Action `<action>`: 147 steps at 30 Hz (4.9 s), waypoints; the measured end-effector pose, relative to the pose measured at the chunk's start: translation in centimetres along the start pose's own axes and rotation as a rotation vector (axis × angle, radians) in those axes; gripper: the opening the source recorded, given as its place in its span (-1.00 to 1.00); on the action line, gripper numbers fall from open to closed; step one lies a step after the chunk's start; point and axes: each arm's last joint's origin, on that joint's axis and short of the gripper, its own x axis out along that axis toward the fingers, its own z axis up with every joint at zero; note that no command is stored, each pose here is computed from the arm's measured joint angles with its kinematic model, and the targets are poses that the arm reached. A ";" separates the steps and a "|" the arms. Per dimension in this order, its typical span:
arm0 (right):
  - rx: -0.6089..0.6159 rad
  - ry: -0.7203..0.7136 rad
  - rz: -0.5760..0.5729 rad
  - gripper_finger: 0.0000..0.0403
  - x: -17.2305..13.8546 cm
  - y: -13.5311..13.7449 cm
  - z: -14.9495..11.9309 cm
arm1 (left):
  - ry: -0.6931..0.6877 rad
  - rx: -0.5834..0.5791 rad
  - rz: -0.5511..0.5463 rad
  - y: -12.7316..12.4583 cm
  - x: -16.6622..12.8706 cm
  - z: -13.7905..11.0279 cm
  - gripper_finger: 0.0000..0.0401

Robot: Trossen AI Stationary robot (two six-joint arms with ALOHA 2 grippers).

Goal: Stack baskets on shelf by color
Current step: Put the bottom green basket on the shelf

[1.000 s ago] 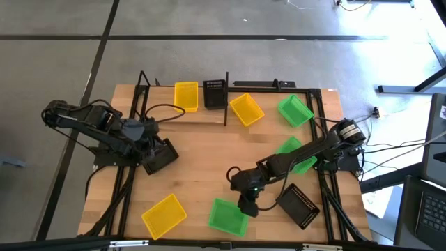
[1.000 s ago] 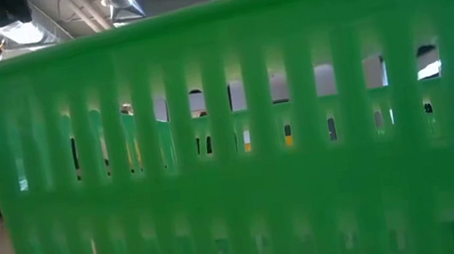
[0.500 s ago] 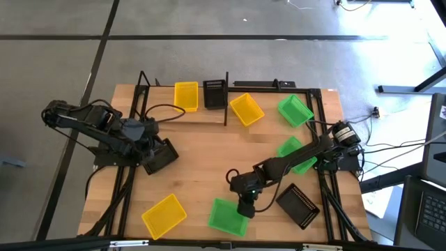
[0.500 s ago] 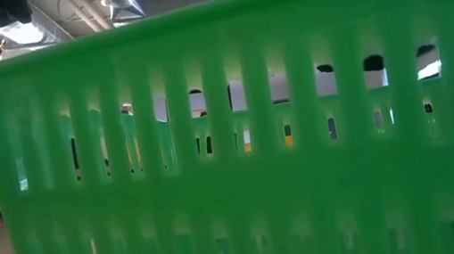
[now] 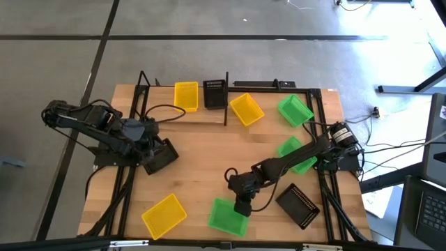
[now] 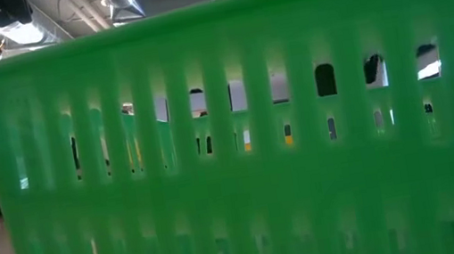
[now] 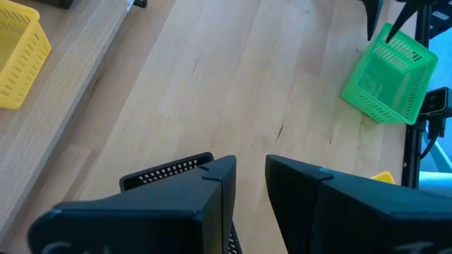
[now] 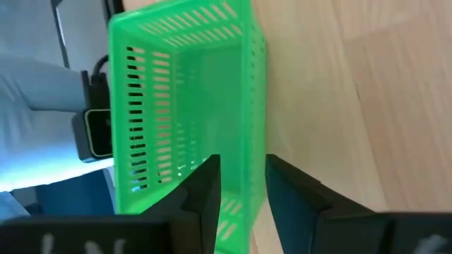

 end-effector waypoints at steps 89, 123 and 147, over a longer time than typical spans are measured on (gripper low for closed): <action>-0.346 -0.627 -1.082 -1.00 -15.4 -4.6 17.1 | -0.372 0.244 0.838 0.0 7.8 7.0 -0.65; -0.378 -0.661 -0.836 -0.34 -16.2 -3.6 17.8 | -0.268 0.292 0.737 1.9 7.5 7.3 -1.00; -0.449 -0.777 -0.819 -0.36 -22.5 0.8 18.1 | 0.006 0.201 0.825 7.9 1.9 4.1 -1.00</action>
